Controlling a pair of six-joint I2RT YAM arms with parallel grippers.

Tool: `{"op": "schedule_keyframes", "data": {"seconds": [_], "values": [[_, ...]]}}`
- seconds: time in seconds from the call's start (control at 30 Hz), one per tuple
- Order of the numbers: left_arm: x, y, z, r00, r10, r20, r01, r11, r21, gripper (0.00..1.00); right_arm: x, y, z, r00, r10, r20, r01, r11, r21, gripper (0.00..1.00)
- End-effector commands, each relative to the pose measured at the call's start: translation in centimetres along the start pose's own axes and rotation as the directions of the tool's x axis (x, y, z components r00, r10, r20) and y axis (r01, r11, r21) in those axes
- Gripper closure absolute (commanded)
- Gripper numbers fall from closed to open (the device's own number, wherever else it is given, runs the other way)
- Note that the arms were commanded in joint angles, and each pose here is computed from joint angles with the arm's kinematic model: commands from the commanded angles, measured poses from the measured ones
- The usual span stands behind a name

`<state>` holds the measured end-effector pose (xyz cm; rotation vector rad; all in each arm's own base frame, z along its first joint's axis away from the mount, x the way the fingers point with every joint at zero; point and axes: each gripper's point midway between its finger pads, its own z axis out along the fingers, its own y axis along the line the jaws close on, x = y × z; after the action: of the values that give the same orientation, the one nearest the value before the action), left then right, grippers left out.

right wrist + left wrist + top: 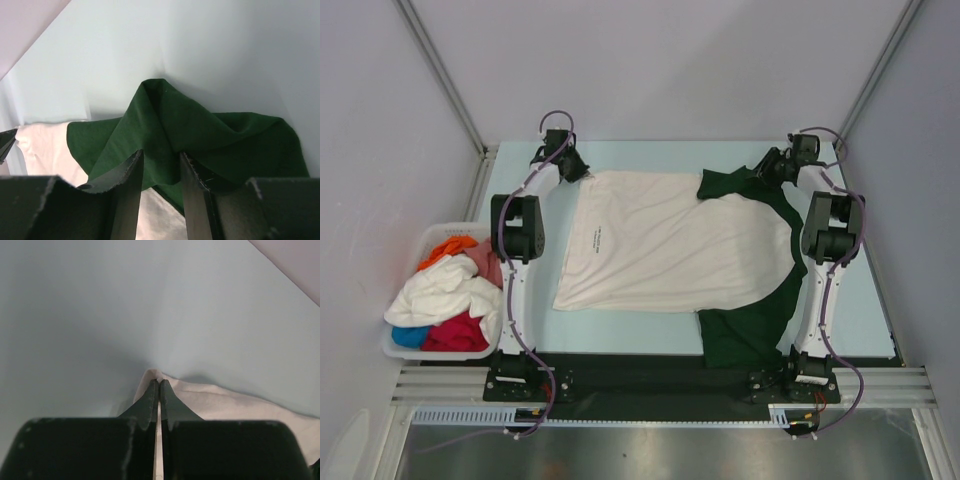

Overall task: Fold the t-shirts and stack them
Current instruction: Fold the tshirt

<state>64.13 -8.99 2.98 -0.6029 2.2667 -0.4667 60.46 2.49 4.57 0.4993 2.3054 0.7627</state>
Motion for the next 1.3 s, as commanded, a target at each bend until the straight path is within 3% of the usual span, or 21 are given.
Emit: {"op": "schedule_keyframes", "data": {"seconds": [0.0, 0.17, 0.3, 0.47, 0.57, 0.73, 0.8, 1.07, 1.27], "values": [[-3.1, -2.8, -3.2, 0.998, -0.005, 0.063, 0.001, 0.998, 0.06, 1.0, -0.4, 1.2, -1.0, 0.999, -0.029, 0.021, 0.029, 0.999, -0.021, 0.61], [-2.9, -2.7, -3.4, 0.998, -0.008, 0.061, 0.005, 0.998, 0.057, 1.0, -0.4, 1.1, -1.6, 0.999, -0.028, 0.026, 0.028, 1.0, -0.008, 0.76], [-3.2, -2.8, -3.7, 0.998, -0.002, 0.066, -0.002, 0.998, 0.06, 1.0, -0.9, 1.3, -2.3, 0.999, -0.025, 0.036, 0.026, 1.0, -0.003, 0.77], [-3.5, -2.9, -4.1, 0.997, 0.004, 0.074, -0.009, 0.998, 0.057, 1.0, -2.3, 2.7, -3.8, 0.998, -0.01, 0.054, 0.012, 1.0, -0.023, 0.98], [-3.4, -2.9, -4.1, 0.997, 0.006, 0.072, -0.01, 0.998, 0.058, 1.0, -2.6, 3.4, -4.8, 0.999, 0.013, 0.048, -0.012, 1.0, -0.022, 0.99], [-3.3, -3.0, -4.0, 0.998, 0.0, 0.069, -0.004, 0.998, 0.062, 1.0, -2.7, 3.5, -5.2, 0.999, 0.03, 0.033, -0.029, 0.999, -0.046, 0.79], [-3.4, -3.0, -4.0, 0.998, 0.0, 0.07, -0.004, 0.998, 0.063, 1.0, -2.6, 3.4, -5.1, 0.999, 0.037, 0.031, -0.036, 0.998, -0.053, 1.0], [-3.6, -3.4, -4.4, 0.997, 0.004, 0.071, -0.009, 0.997, 0.074, 1.0, -4.6, 4.5, -5.7, 0.996, 0.04, 0.076, -0.035, 0.997, -0.07, 1.0], [-3.9, -3.7, -5.7, 0.998, 0.024, 0.065, -0.029, 0.997, 0.065, 1.0, -6.3, 5.9, -9.2, 0.983, 0.163, 0.09, -0.157, 0.985, -0.069, 1.0]]}}
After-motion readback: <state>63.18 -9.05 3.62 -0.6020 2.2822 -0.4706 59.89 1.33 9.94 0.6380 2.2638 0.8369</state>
